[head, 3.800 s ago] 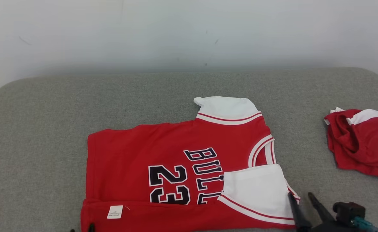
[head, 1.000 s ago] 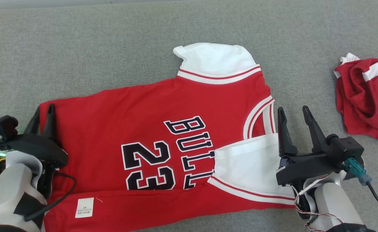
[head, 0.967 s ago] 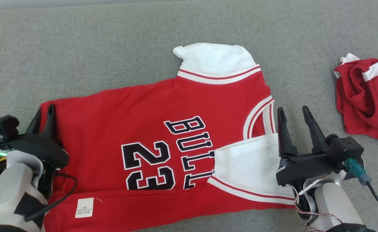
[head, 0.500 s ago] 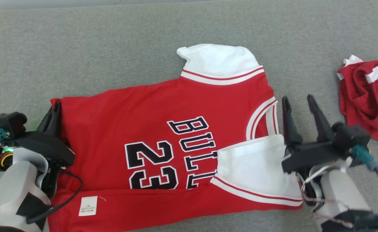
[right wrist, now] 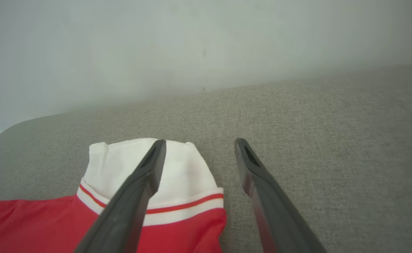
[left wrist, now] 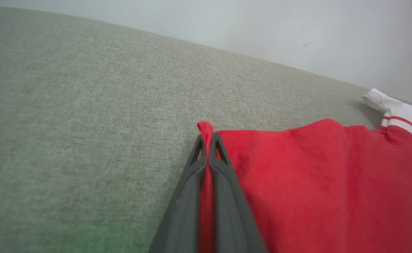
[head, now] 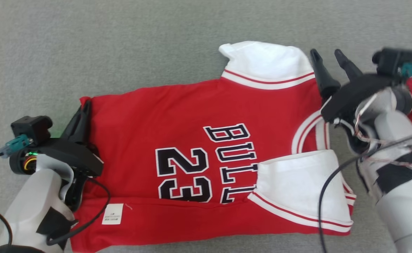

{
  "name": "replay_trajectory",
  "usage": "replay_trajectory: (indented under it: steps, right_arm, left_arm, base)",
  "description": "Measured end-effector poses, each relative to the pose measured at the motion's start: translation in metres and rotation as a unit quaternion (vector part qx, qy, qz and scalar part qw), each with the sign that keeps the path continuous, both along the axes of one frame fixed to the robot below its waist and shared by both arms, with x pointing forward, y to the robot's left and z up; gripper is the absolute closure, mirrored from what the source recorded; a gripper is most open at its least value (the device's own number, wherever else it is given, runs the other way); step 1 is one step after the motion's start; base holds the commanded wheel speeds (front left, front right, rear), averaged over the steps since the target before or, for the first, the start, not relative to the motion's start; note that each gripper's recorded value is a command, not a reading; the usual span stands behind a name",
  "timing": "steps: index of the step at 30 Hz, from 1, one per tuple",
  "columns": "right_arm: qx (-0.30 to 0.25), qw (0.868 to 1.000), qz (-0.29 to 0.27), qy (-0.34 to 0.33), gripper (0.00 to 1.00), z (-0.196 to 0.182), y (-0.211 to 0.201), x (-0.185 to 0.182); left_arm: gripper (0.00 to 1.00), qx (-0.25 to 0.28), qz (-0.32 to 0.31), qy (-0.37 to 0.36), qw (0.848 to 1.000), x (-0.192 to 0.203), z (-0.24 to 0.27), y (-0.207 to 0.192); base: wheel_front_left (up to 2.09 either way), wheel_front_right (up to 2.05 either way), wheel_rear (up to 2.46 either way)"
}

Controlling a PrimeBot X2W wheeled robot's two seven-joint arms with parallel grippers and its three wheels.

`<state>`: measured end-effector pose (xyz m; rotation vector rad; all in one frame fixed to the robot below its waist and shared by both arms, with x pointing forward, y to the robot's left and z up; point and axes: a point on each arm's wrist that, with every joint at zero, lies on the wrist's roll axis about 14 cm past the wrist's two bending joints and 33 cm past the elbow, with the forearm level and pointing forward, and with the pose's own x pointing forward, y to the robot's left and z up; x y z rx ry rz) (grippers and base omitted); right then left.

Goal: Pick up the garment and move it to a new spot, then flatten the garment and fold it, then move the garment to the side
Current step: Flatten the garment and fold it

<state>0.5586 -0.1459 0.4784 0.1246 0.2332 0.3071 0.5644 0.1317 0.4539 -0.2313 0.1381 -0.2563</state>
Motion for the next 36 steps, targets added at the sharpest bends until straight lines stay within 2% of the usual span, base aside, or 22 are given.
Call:
replay_trajectory:
  steps: [11,15,16,17,18,20,29,36]
  right_arm:
    - [-0.036,0.993,0.042,0.106,0.00,-0.032,0.011,0.027]
    - [-0.057,0.989,0.054,0.123,0.00,-0.039,0.013,0.032]
    - [-0.061,0.988,0.058,0.130,0.09,-0.043,0.014,0.032]
    - [-0.059,0.987,0.060,0.136,0.41,-0.045,0.016,0.032]
    - [-0.059,0.987,0.063,0.138,0.54,-0.047,0.018,0.032]
    - [-0.062,0.985,0.066,0.148,1.00,-0.052,0.019,0.031]
    - [-0.036,0.993,0.065,0.090,1.00,-0.035,0.021,0.035]
    - [-0.009,0.995,0.083,0.056,1.00,-0.026,0.022,0.010]
  left_arm:
    - [1.00,-0.004,0.006,0.006,1.000,0.004,-0.010,0.003]
    - [1.00,-0.002,0.006,0.005,1.000,0.006,-0.011,0.004]
    - [1.00,-0.002,0.006,0.005,1.000,0.006,-0.011,0.004]
    - [1.00,-0.003,0.007,0.005,1.000,0.007,-0.012,0.004]
    - [1.00,-0.003,0.007,0.006,1.000,0.007,-0.013,0.004]
    - [1.00,-0.003,0.009,0.007,1.000,0.007,-0.014,0.005]
    - [1.00,-0.009,0.013,0.004,1.000,0.009,-0.012,0.006]
    - [1.00,-0.021,0.025,-0.004,0.999,0.005,-0.005,0.011]
  base:
    - [0.00,0.00,0.00]
    - [0.00,0.00,0.00]
    - [0.00,0.00,0.00]
    - [0.00,0.00,0.00]
    - [0.00,0.00,0.00]
    - [0.00,0.00,0.00]
    - [0.00,0.00,0.00]
    - [0.00,0.00,0.00]
